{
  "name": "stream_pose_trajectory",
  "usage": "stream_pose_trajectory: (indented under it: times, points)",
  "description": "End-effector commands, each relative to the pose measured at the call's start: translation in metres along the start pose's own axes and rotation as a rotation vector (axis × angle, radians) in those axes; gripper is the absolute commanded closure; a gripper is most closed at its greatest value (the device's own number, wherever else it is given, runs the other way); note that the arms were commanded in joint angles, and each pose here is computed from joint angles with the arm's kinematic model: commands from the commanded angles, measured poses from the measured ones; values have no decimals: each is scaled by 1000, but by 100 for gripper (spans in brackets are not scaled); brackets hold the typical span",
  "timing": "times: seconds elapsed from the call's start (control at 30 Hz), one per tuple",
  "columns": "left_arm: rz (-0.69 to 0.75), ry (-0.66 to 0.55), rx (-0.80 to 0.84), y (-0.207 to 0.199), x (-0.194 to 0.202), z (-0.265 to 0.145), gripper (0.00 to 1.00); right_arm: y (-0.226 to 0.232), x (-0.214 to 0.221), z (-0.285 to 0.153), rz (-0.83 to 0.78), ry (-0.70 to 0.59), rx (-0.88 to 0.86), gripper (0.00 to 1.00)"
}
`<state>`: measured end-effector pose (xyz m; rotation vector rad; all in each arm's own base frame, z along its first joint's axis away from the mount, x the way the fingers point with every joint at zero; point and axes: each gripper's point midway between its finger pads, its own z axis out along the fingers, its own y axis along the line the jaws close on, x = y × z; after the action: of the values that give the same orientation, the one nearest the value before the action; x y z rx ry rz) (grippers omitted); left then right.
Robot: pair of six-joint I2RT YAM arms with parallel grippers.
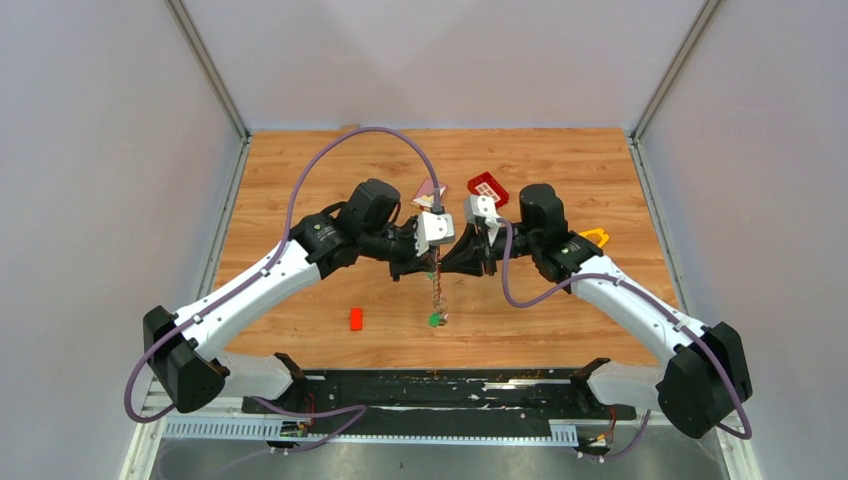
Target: Put the keys on the keyring
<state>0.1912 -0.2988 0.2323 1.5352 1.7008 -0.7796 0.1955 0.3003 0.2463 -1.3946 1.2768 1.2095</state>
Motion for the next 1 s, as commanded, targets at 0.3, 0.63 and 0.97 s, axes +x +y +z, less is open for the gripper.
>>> stream_pose_trajectory:
  times: [0.3, 0.63, 0.97]
  points:
    - [82, -112, 19, -3, -32, -7, 100, -5, -24, 1, -57, -27, 20, 100]
    - [153, -392, 34, 2, -59, -38, 67, -2, -66, -19, -29, -156, 14, 100]
    - [155, -499, 103, -5, -64, -38, 62, 2, -74, -26, -14, -196, -1, 100]
